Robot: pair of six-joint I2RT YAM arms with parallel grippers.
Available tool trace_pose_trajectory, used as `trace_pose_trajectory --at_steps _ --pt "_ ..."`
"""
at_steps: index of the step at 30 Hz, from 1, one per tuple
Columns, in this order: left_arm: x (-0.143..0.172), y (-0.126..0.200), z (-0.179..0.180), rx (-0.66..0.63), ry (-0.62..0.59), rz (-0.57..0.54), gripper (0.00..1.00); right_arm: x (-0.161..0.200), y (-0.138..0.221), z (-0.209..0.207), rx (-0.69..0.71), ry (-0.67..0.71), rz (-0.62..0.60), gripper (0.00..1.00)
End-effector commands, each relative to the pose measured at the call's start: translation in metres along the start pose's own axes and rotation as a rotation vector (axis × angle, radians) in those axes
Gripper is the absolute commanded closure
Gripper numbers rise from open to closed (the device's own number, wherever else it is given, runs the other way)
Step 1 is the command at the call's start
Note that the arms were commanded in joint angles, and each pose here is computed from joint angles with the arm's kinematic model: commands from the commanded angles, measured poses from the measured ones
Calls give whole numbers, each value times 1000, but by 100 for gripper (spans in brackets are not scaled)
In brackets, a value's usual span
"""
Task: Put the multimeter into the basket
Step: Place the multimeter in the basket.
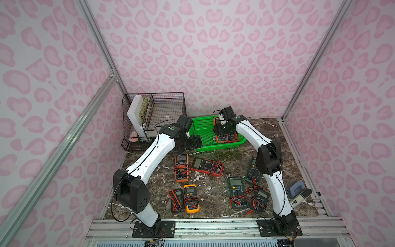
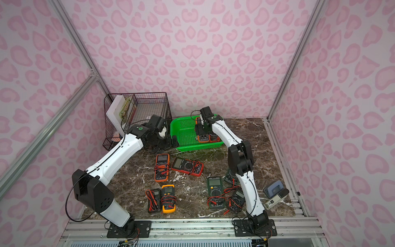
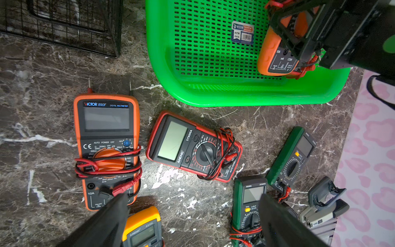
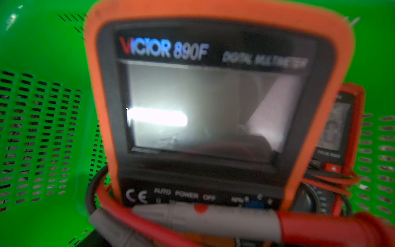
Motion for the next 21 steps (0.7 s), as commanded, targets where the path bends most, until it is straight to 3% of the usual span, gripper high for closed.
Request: trace_pose_trajectory --at_steps 1,7,15,21 --pt "-2 2 -1 9 0 -15 2 -4 -1 2 6 14 -25 41" --pt "-3 2 -1 16 0 -16 1 5 -13 -2 41 13 23 30" --pt "-2 4 1 22 7 -17 1 4 -17 -3 52 5 34 9" --pt "-1 4 0 32 12 -20 2 0 -10 -1 45 0 18 2"
Point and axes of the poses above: each gripper's point midway between its finger pads, its own y axis back along the fingers, its own z axis along the line the jaws close on, x = y × z, the point moved 8 cm from there along y, back along the fingers, and after that the axes turned 4 degrees about -y, right-handed, at the moved point
